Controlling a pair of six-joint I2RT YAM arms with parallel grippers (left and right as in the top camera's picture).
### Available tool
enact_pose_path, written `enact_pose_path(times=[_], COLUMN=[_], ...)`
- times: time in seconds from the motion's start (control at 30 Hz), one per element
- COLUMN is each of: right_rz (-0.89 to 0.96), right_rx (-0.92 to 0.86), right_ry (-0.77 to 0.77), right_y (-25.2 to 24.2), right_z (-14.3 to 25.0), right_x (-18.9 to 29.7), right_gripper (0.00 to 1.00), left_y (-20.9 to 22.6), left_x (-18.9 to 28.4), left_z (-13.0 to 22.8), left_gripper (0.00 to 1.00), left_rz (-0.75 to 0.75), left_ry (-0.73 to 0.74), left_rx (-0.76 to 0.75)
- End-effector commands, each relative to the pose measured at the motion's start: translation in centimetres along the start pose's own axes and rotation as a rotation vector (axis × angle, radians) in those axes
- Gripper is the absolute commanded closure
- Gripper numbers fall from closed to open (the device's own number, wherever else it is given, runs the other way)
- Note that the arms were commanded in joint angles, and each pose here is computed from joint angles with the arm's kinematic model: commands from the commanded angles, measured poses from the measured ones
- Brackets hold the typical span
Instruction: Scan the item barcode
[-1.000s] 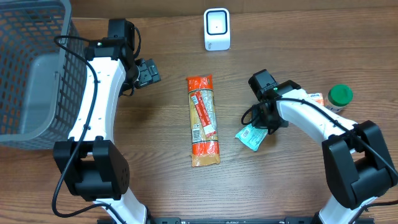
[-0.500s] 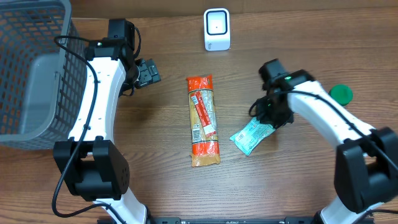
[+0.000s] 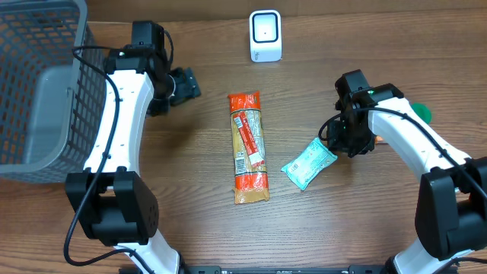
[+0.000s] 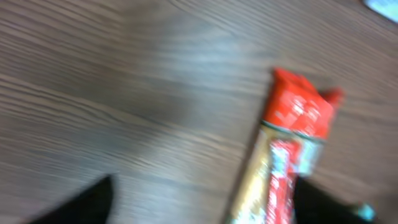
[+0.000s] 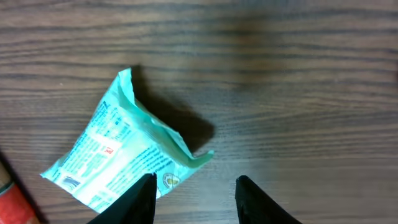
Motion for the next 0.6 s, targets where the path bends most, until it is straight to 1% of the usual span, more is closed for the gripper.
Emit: enact_pose_path(times=[0.0, 0.07, 0.13, 0.27, 0.43, 0.57], right_rz=[0.004, 0.000, -0.001, -0.092, -0.110, -0.206], right_rx=[0.019, 0.021, 0.026, 0.124, 0.062, 0.020], right_ry=[-0.049, -0.063, -0.067, -0.039, -0.021, -0.015], right_y=[0.0, 0.1, 0.1, 0.6, -1.5, -3.0], right_z=[-0.4, -0.7, -0.7, -0.4, -0.4, -0.5], right_x=[0.6, 0.6, 0.6, 0.6, 0.9, 1.3], right_gripper=[0.56, 0.53, 0.49, 0.44, 0.43, 0.43], left_y=[-3.5, -4.7, -6.5, -9.1, -11.2, -12.4], left_x=[0.9, 0.3, -0.9, -2.9, -4.9, -6.5], left_z=[3.1, 4.7, 7.3, 12.2, 17.4, 20.5], left_gripper=[0.96, 0.96, 0.96, 0.96, 0.96, 0.96], left_rz=[0.180, 0.174, 0.171, 0.158, 0.147, 0.162], left_ry=[0.130, 0.168, 0.211, 0.281, 0.335, 0.332], left_rx=[-0.097, -0.139, -0.210, -0.316, -0.364, -0.408])
Point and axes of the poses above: each gripper's point midway between its finger pads, its own x axis back along the fingers, its own y axis along the line the jaws close on, z = x × y, the point moved 7 cm from there along x, back along the fingers, and after that the axes turned 7 degrees about x, right-handed, at the moved point
